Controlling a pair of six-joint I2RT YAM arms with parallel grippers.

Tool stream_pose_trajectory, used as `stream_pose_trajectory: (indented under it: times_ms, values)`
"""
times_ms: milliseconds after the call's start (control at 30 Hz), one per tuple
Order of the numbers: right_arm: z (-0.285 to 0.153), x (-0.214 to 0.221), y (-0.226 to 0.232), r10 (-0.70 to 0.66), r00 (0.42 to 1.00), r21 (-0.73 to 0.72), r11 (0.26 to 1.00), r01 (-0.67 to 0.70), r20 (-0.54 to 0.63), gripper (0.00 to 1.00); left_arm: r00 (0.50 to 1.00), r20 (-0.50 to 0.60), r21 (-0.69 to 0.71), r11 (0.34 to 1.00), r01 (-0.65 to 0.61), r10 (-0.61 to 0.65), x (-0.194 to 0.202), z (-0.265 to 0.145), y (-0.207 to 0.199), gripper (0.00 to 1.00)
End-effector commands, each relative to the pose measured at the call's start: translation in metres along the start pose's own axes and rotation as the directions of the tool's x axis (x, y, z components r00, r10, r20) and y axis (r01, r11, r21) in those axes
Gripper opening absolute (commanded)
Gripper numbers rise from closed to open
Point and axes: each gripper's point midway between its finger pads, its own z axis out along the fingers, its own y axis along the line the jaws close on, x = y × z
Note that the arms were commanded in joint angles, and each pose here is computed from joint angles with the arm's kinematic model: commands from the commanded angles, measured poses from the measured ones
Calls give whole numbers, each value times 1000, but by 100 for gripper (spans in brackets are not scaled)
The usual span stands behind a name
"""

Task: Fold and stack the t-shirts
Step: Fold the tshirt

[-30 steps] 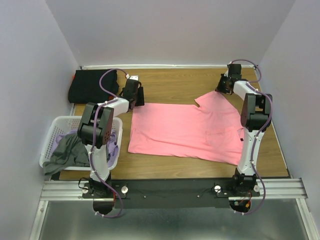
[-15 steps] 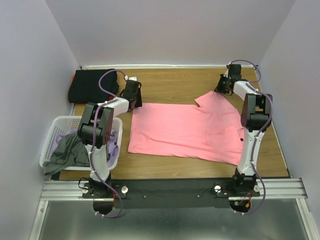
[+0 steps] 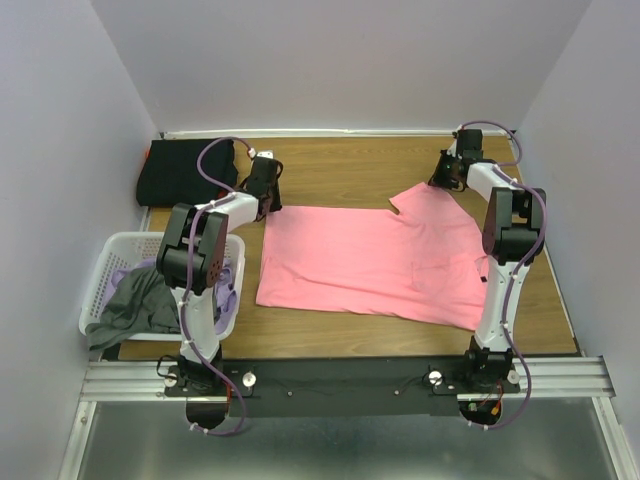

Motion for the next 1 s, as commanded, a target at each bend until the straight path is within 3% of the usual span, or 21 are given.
stream_pose_trajectory:
  times_ms: [0,233,300,333,467,600,733,967]
  values:
    - [-10,13,5,-4,999,-6,1000,4,-48,14,1000,-15,-41,999,-9,8,1,4,8,40]
    - [-12,11,6,-7,999,-10,1000,6,-44,14,999,-45,-46,999,-23,21,2,8,8,40]
    - [-12,12,6,-3,999,-9,1000,3,-46,14,998,-50,-44,999,-27,24,2,8,7,27]
    - [-12,12,7,-5,999,-13,1000,4,-46,14,998,-54,-44,999,-26,23,4,9,7,16]
    - [-13,11,7,-6,999,-13,1000,5,-44,14,998,-58,-41,999,-28,26,5,8,8,0]
    - [-14,10,8,-3,999,-12,1000,2,-42,11,998,-56,-22,999,-32,30,5,7,5,0]
    - [-17,3,5,13,1000,12,1000,-13,-21,2,999,-31,32,999,-23,24,-1,4,-5,0]
    - [-23,-24,0,30,999,15,999,-30,35,2,999,36,102,995,-19,16,-32,1,-23,0]
